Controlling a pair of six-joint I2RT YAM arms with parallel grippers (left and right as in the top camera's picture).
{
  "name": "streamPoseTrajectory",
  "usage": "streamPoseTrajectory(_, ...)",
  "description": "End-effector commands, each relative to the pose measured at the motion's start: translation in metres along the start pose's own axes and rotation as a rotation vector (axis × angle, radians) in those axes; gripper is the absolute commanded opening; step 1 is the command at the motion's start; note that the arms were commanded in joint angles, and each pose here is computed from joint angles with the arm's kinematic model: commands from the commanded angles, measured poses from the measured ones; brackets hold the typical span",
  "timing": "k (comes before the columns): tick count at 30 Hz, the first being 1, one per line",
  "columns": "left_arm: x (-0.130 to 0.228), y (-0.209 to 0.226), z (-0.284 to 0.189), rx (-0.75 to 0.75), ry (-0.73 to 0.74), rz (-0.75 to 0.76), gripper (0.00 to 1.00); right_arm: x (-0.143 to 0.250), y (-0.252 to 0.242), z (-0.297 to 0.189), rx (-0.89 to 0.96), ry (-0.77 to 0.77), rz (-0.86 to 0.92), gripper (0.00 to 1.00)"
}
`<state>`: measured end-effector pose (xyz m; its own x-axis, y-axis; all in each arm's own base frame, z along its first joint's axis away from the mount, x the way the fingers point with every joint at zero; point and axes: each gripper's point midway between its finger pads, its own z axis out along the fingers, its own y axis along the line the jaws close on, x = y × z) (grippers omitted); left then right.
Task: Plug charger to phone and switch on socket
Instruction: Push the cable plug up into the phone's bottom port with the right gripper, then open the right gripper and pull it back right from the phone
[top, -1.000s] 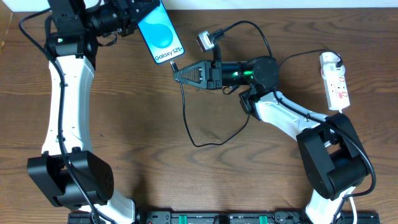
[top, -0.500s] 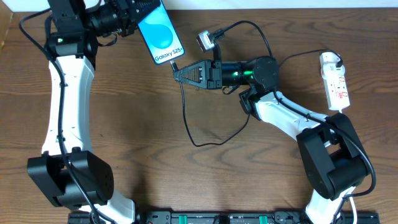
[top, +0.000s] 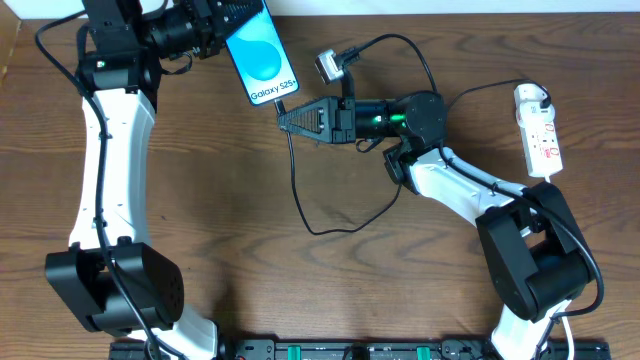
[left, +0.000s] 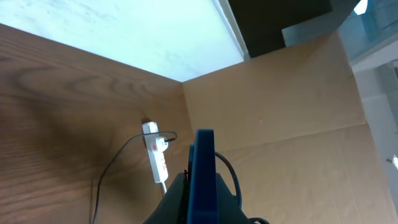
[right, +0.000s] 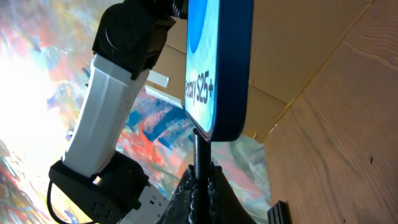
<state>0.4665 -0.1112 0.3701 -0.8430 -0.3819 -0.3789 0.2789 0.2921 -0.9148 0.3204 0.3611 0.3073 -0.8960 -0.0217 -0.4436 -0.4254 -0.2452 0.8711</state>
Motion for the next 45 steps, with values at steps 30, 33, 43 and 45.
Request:
streamPoseTrajectory(30,0.013,-0.003,-0.004,0.023,0.052,0.046,0.07,-0.023,0.0,0.0,-0.006,-0.13,0.017,0.99)
streamPoseTrajectory(33,0.009,0.0,-0.011,0.016,0.039,0.034,0.08,-0.029,-0.001,-0.007,0.0,-0.146,0.011,0.99)
streamPoseTrajectory(43,0.015,0.014,-0.024,-0.013,0.051,-0.09,0.08,-0.061,-0.052,-0.062,0.186,-0.257,0.111,0.99)
streamPoseTrajectory(45,0.017,0.014,-0.022,-0.014,0.058,-0.087,0.07,-0.06,-0.076,-0.075,0.264,-0.265,0.163,0.99)
